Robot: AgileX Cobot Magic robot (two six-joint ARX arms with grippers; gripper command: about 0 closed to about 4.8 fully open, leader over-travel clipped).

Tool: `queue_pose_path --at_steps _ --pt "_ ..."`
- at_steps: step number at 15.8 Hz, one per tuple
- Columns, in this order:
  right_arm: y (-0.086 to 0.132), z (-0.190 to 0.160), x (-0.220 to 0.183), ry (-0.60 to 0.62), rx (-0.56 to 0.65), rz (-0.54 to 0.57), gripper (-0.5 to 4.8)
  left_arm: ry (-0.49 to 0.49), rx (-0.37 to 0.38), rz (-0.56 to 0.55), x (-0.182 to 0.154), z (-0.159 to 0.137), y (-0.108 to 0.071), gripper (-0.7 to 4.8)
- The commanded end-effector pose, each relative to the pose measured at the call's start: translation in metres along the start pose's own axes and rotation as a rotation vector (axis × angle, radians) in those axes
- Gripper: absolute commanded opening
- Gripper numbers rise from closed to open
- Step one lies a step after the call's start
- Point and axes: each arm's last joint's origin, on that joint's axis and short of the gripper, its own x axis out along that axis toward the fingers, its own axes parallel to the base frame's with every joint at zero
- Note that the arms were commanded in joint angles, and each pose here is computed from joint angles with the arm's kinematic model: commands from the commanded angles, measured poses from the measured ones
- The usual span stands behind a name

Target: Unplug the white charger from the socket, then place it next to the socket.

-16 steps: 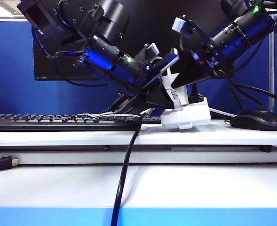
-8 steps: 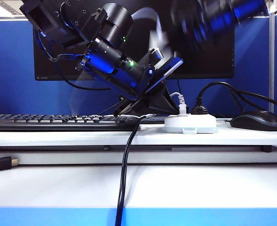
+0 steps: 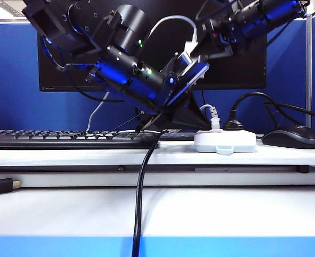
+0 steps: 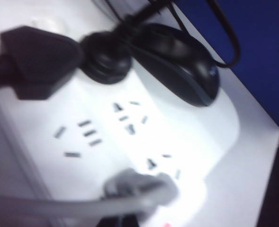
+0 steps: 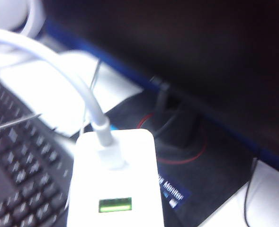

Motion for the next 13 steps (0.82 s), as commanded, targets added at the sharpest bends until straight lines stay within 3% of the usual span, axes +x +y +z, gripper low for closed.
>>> queue_pose_path --at_steps 1,4,8,11,13 --pt "-0.001 0.009 -0.002 -0.051 0.044 -0.042 -0.01 -0.104 0.066 -0.019 -0.017 0.020 -0.016 -0.04" --pt "0.000 0.009 -0.002 -0.053 0.118 -0.029 -0.01 -0.206 0.153 0.084 -0.039 0.038 -0.029 -0.04" --pt "0.002 0.008 -0.002 -0.041 0.213 0.018 -0.01 -0.356 0.243 0.318 -0.079 0.061 -0.049 -0.04" --pt "0.005 0.007 0.000 -0.028 0.224 0.052 -0.01 -0.409 0.248 0.439 -0.099 0.067 -0.057 -0.04" --pt "0.004 0.000 0.005 -0.010 0.301 0.054 -0.01 -0.403 0.253 0.481 -0.107 0.068 -0.060 -0.04"
